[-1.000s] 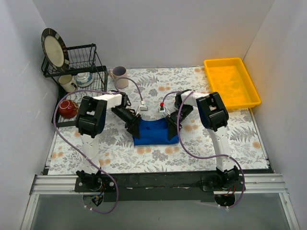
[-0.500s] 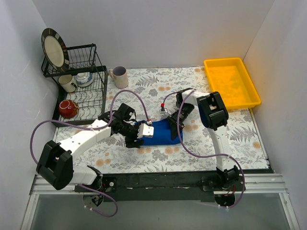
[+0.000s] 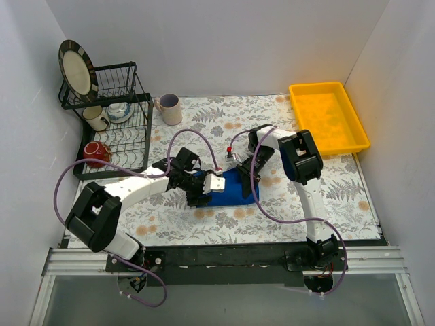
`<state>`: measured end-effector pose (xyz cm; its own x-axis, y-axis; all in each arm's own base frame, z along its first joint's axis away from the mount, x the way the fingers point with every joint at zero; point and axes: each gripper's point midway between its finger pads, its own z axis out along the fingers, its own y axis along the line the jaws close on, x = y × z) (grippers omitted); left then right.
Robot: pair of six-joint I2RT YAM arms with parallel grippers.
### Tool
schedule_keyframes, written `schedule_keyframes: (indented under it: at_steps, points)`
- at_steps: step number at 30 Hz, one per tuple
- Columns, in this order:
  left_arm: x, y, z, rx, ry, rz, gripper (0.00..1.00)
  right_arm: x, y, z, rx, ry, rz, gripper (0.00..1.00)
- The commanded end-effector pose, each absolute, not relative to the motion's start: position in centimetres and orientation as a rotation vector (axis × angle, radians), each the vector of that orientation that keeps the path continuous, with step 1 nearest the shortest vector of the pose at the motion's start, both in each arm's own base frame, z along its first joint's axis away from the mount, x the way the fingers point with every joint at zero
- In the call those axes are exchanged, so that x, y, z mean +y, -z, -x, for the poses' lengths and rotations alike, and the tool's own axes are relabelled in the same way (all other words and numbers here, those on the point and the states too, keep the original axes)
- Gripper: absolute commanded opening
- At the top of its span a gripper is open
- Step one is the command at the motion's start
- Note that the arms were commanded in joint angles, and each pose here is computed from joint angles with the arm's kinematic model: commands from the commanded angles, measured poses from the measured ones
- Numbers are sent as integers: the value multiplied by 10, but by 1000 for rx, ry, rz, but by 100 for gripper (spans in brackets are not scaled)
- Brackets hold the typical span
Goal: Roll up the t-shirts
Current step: Roll the T-shirt to the center of the board.
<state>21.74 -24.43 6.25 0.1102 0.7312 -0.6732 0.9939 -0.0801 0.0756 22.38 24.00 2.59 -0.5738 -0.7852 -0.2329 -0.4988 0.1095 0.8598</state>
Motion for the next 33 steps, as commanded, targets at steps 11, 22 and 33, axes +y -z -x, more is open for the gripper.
schedule_keyframes:
  at_steps: [11, 22, 33]
  points:
    - [-223, -10, -204, 1805, 630, -1954, 59, 232, -11, -267, -2173, 1299, -1681, 51]
    - [-203, 15, -198, 1842, 534, -1987, 60, 213, -125, -314, -2526, 1264, -1908, 99]
    - [-203, 20, -193, 1960, 591, -1941, 32, 219, -150, -281, -2652, 752, -2978, 98]
